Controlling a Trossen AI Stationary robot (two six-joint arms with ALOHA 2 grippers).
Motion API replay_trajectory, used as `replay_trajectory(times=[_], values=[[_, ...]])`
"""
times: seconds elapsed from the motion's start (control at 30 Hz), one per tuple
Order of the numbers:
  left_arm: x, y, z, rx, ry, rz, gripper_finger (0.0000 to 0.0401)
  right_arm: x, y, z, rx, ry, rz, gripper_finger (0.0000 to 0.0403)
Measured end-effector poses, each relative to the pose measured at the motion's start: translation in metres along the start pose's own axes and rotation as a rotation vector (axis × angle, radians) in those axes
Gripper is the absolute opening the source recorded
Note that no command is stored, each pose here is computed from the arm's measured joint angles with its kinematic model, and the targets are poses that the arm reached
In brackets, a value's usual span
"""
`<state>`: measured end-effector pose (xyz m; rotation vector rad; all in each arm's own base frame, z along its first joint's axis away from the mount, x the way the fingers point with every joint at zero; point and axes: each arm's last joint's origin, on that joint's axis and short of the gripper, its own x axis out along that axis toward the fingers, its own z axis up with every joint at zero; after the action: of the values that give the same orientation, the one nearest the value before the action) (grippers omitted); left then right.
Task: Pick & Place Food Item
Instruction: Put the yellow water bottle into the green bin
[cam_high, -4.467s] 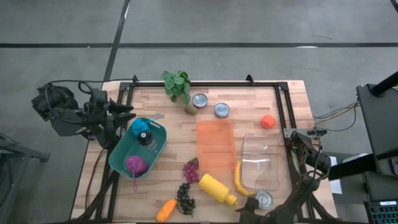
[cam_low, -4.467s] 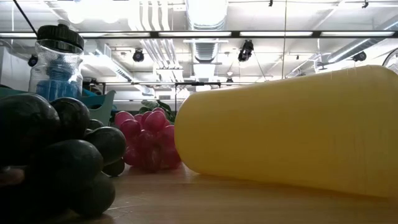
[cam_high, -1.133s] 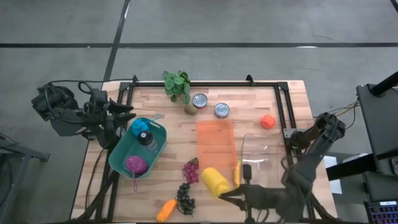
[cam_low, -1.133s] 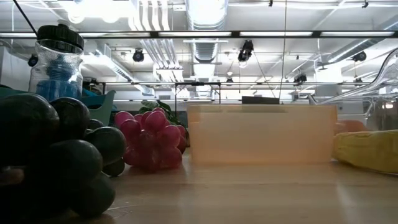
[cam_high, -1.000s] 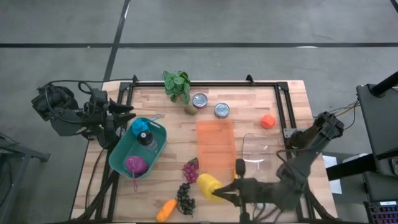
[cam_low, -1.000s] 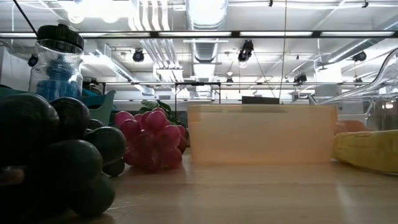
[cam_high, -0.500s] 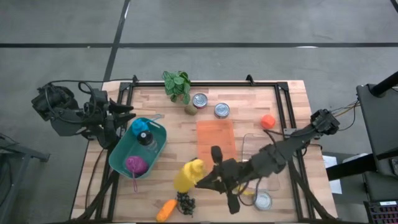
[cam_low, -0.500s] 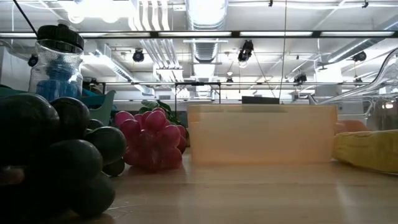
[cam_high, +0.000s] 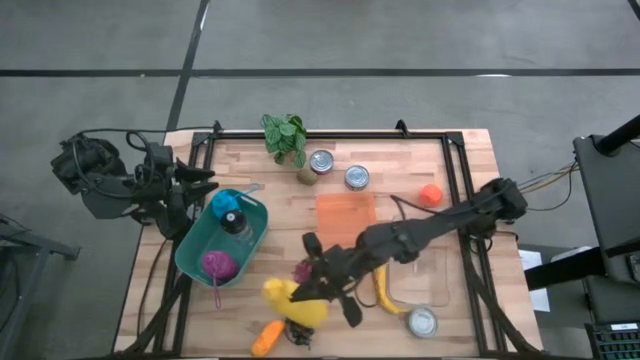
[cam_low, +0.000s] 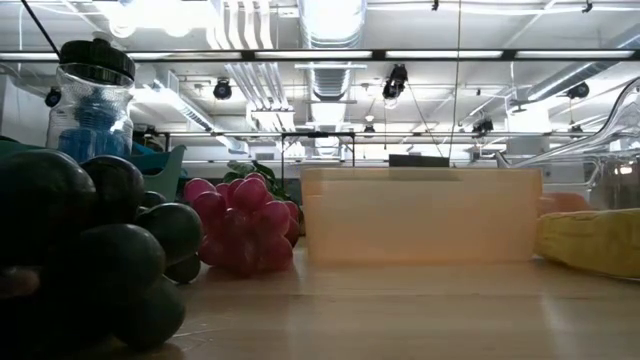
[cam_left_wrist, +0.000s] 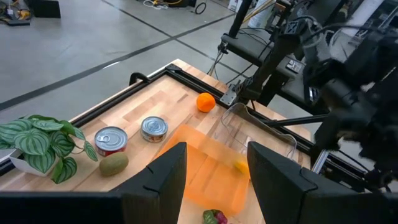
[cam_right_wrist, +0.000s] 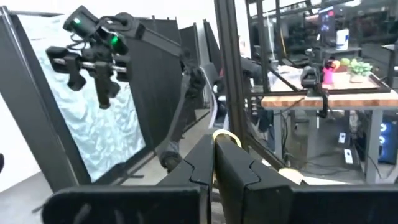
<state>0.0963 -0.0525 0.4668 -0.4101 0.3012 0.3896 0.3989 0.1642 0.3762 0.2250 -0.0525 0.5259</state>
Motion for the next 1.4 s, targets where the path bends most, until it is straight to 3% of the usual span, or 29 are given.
replay_trajectory(times=[0.43,0.9,1.27,1.4], values=[[0.0,0.0,0.0,0.0,0.0,0.0,0.0173,0.033,-0.031,-0.052,0.053,-0.034,0.059,0.0008],[0.0,0.0,0.0,0.001,0.0,0.0,0.0173,0.082,-0.06,-0.083,0.094,-0.043,0.159,0.0008],[0.0,0.0,0.0,0.0,0.0,0.0,0.0172,0.106,-0.089,-0.11,0.123,0.11,0.19,0.0008],[0.0,0.0,0.0,0.0,0.0,0.0,0.0172,0.107,-0.09,-0.112,0.063,0.095,0.195,0.0008]])
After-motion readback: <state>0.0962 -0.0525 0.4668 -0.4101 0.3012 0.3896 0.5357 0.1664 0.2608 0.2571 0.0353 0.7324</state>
